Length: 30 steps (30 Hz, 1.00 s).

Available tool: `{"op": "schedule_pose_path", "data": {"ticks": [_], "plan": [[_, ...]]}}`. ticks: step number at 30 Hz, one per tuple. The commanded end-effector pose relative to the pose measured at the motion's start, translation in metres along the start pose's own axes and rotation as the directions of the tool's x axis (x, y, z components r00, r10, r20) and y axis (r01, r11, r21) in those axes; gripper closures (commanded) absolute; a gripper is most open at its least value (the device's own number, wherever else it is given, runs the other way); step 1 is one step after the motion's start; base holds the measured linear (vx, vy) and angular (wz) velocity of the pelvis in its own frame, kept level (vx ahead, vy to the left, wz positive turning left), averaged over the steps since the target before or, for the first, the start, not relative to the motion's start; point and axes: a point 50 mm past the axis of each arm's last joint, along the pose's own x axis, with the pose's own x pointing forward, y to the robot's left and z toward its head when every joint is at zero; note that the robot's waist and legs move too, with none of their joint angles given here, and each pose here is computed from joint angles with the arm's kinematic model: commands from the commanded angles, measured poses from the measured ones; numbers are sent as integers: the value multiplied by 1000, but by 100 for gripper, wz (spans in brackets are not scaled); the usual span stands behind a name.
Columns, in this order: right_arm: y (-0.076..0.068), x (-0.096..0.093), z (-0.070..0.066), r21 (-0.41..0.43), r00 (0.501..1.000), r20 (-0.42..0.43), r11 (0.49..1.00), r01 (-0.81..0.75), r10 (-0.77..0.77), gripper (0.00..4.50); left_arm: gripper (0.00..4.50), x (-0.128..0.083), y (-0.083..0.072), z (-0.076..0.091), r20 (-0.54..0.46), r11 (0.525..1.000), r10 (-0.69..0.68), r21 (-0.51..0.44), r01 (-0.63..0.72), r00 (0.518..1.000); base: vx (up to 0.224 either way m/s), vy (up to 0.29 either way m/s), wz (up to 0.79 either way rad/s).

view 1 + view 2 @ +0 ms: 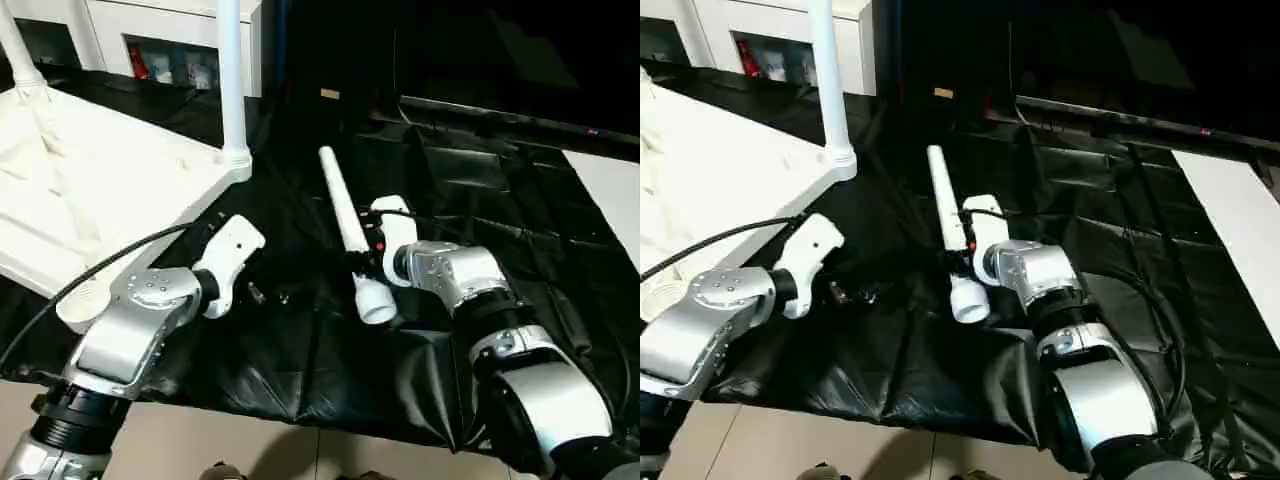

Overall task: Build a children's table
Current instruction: Pick table leg

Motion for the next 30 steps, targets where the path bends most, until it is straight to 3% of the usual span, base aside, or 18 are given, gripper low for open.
{"op": "schedule_pose_path", "data": {"ticks": [1, 6, 15, 23, 28, 30], "plan": [[-8, 0, -9, 26, 999, -40, 999, 30, -29, 230, 0, -3, 1, 3, 11, 1000, 8, 0, -8, 1000, 0, 0, 0], [-9, -1, -6, 30, 999, -29, 999, 36, -35, 261, 0, -4, 3, 5, 24, 1000, 22, -2, -22, 999, 0, 0, 0], [-8, 1, -3, 54, 999, 20, 998, 26, -27, 266, 0, -4, 5, 7, 40, 999, 37, -32, -35, 999, 0, 0, 0], [-7, -8, 18, 78, 974, 225, 997, 15, -32, 267, 0, -5, 15, 16, 121, 985, 161, -74, -153, 979, 0, 0, 0], [3, -21, 29, 94, 933, 357, 993, -73, 35, 267, 0, -7, 16, 24, 202, 977, 195, -128, -172, 960, 0, 0, 0], [7, -28, 34, 82, 895, 439, 988, -130, 81, 267, 0, -6, 16, 26, 221, 976, 193, -146, -163, 956, 0, 0, 0]]}}
